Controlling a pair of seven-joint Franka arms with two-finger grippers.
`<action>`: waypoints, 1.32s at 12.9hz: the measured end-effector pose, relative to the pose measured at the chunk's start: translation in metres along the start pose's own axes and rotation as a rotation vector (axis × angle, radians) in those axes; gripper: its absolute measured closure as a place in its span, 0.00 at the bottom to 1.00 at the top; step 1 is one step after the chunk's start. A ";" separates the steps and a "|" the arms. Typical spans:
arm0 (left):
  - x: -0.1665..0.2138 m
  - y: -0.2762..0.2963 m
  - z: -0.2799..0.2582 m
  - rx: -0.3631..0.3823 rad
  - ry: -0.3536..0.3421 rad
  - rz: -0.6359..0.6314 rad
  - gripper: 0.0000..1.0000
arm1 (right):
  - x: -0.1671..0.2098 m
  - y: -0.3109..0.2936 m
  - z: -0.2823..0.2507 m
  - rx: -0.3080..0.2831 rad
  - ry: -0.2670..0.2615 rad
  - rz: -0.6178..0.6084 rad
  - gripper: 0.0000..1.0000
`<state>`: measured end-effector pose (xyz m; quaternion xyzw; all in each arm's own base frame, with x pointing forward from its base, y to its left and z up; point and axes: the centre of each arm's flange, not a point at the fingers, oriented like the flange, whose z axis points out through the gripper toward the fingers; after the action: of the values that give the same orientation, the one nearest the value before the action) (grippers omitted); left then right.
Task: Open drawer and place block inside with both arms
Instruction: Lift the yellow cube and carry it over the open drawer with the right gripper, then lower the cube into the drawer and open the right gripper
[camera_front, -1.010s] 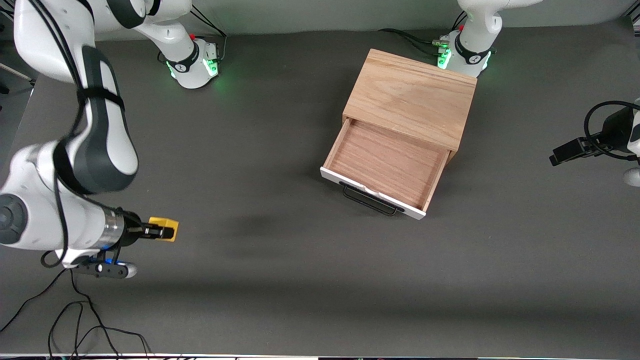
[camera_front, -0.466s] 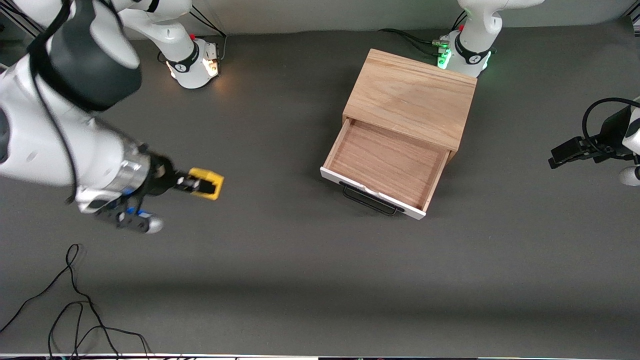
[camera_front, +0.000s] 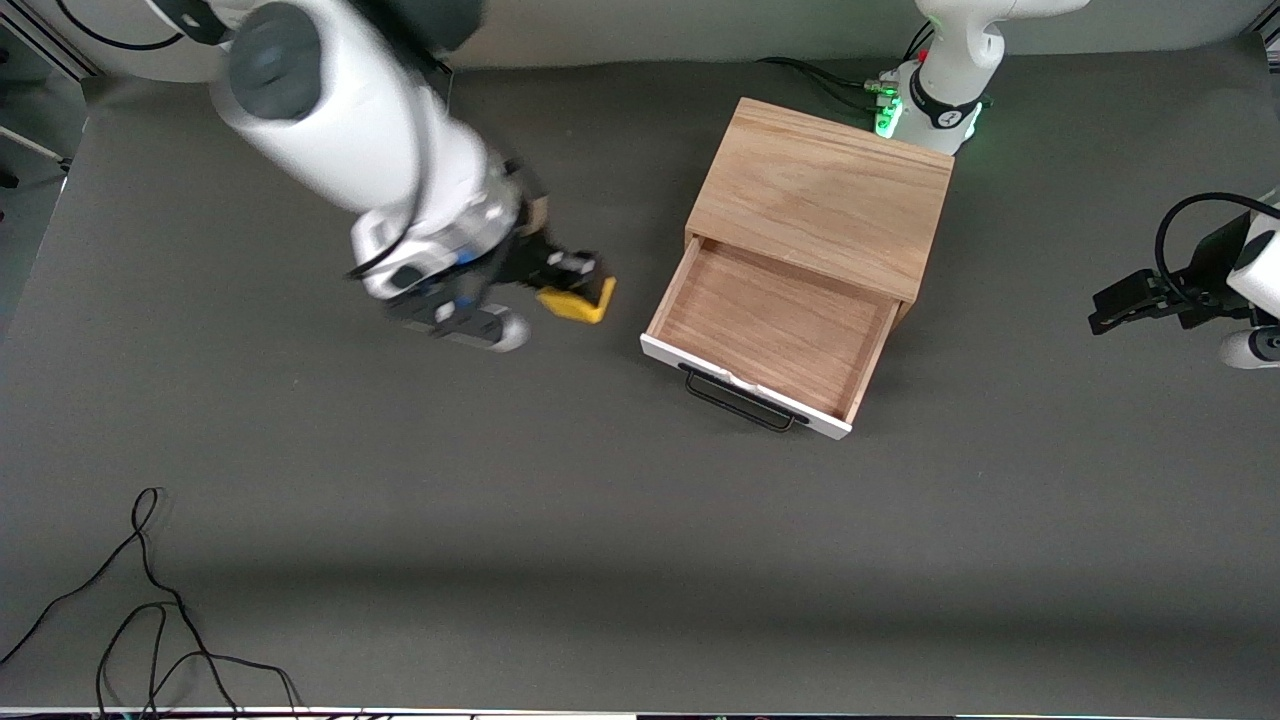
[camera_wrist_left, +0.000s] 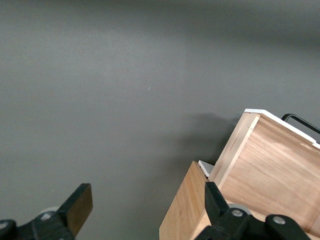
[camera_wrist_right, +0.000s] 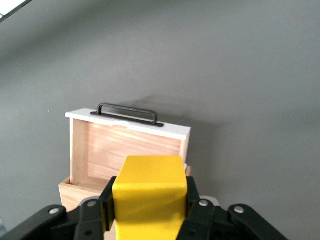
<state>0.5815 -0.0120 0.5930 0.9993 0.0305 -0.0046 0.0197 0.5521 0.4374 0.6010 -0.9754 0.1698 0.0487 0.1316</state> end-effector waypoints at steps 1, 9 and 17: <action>0.000 0.000 0.000 0.000 -0.001 0.002 0.00 | -0.019 -0.016 0.018 -0.018 0.005 -0.024 0.45; -0.001 0.005 0.002 0.001 -0.004 0.014 0.00 | -0.078 -0.080 0.223 -0.112 0.041 -0.062 0.45; -0.001 0.005 0.002 0.001 -0.005 0.043 0.00 | -0.092 -0.081 0.323 -0.141 0.040 0.027 0.45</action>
<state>0.5811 -0.0168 0.5908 0.9997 0.0091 -0.0069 0.0196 0.4772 0.6287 0.3234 -0.9807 0.1818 0.0427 0.0584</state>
